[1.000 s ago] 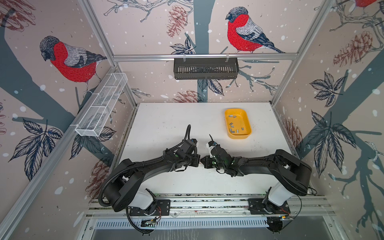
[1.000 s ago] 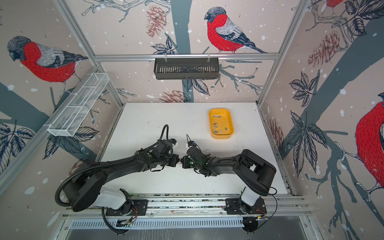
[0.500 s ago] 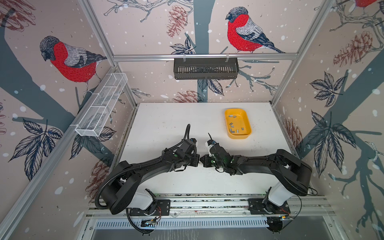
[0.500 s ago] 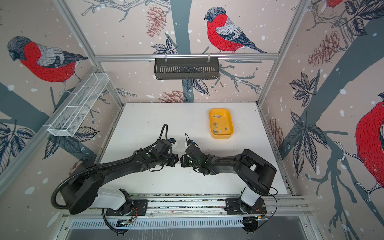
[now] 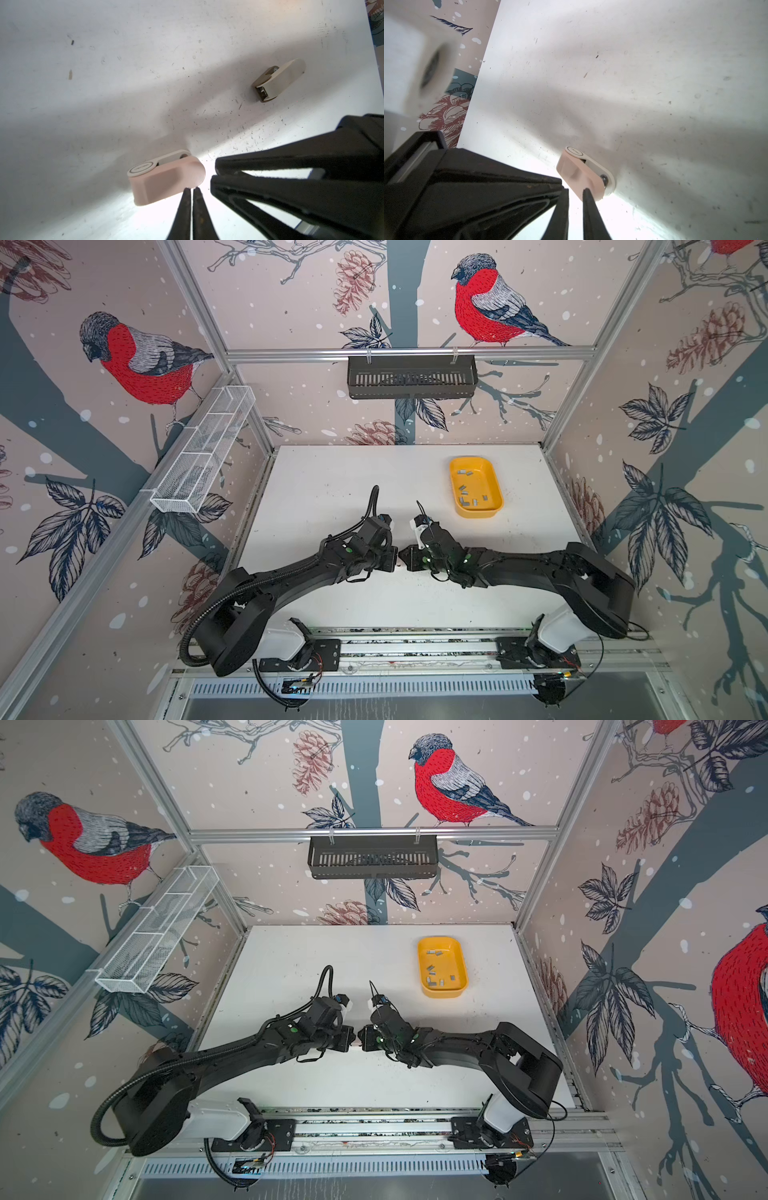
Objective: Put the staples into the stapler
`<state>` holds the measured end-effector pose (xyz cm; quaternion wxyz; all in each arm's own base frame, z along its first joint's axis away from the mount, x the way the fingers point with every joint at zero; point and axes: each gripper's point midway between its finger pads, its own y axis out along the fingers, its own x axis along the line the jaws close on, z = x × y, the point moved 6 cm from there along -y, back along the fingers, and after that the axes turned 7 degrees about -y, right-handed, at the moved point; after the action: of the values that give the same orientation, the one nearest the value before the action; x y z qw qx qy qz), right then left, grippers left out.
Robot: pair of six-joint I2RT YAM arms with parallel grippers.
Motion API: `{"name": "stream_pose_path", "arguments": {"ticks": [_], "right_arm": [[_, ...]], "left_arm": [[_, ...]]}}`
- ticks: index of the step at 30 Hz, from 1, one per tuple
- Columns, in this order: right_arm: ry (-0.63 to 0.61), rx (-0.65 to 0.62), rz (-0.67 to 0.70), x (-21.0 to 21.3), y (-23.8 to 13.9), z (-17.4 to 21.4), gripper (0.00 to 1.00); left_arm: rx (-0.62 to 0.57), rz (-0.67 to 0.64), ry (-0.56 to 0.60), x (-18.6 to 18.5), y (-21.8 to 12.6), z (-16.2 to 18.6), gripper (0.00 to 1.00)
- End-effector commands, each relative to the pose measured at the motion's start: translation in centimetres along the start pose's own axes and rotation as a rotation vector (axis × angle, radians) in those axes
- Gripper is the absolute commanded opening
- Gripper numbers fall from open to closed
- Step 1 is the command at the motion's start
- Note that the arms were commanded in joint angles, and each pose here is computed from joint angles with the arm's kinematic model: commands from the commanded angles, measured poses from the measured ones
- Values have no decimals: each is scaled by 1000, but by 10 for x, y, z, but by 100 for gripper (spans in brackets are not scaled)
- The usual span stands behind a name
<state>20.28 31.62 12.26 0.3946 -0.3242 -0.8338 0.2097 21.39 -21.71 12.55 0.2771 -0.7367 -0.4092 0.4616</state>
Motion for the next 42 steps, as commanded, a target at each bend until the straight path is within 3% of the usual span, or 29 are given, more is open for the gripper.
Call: {"name": "stream_pose_path", "arguments": {"ticks": [1, 9, 14, 15, 21, 23, 26, 30, 42], "right_arm": [[-36, -21, 21, 1, -7, -5, 17], [-64, -48, 40, 0, -23, -8, 20], [-96, -77, 61, -2, -35, -10, 30], [-101, -85, 72, -5, -37, -12, 32], [-146, -138, 132, -20, -62, -24, 60], [-157, -160, 158, -26, -75, -31, 71], [-153, -207, 197, -39, -98, -42, 87], [-143, -270, 257, -59, -125, -54, 100], [3, -487, 553, -135, -194, -71, 100]], "left_arm": [[-34, -13, 12, 0, -9, -6, 14], [-78, 3, 7, 1, -25, -11, 16], [-128, 6, 5, 6, -36, -17, 17], [-146, 4, 1, 8, -38, -19, 21], [-319, -12, -20, 17, -65, -42, 75], [-368, -28, -15, 19, -75, -49, 87], [-437, -67, -19, 24, -88, -59, 97], [-524, -123, -35, 37, -101, -68, 97], [-790, -340, -97, 87, -130, -85, 97]]}}
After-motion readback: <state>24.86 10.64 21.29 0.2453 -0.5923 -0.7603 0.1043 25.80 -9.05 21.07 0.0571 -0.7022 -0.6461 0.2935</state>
